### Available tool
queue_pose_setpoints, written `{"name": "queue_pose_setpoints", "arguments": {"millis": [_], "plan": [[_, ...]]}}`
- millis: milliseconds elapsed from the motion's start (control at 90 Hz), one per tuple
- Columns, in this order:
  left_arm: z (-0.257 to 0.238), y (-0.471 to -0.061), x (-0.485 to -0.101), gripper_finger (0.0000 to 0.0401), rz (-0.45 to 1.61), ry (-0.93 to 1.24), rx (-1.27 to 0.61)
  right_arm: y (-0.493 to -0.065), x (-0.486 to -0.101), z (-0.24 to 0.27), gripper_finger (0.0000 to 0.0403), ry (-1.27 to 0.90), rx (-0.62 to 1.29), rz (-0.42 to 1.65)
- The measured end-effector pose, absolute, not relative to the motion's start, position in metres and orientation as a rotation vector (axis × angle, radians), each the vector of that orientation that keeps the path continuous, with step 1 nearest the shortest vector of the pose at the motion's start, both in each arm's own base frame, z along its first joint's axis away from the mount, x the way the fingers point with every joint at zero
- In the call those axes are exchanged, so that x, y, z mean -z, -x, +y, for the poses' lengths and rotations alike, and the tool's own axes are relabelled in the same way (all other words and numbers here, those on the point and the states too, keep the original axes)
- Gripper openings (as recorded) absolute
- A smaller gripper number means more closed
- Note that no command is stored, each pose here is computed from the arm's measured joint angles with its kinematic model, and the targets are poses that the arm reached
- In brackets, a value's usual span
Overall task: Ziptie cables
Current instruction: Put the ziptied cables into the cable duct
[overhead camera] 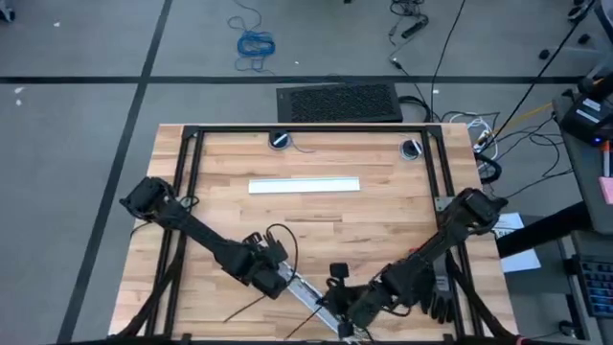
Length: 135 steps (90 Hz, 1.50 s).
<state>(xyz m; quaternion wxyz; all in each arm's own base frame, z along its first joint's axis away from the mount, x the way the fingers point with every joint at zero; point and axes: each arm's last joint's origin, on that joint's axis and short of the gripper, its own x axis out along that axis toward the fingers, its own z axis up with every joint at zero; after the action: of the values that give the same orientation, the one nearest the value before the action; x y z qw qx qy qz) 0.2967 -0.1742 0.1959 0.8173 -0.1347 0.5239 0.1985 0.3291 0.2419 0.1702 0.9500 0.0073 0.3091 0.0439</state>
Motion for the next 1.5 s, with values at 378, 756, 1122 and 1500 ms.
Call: {"name": "queue_pose_setpoints", "arguments": {"millis": [378,756,1122,1500], "plan": [[-0.188,-0.299,-0.201,0.0,1.063,0.26,-0.31,-0.343,-0.144,0.216,0.0,-0.037,0.037,0.747],[-0.202,-0.292,-0.202,0.0,1.068,0.165,-0.207,-0.344,-0.142,0.211,0.0,-0.028,0.059,0.769],[-0.198,-0.277,-0.198,0.0,1.196,-0.049,-0.177,-0.343,-0.142,0.211,0.0,-0.027,0.058,0.774],[-0.173,-0.287,-0.184,0.0009,1.209,-0.077,-0.253,-0.343,-0.141,0.211,0.0,-0.023,0.057,0.779]]}}
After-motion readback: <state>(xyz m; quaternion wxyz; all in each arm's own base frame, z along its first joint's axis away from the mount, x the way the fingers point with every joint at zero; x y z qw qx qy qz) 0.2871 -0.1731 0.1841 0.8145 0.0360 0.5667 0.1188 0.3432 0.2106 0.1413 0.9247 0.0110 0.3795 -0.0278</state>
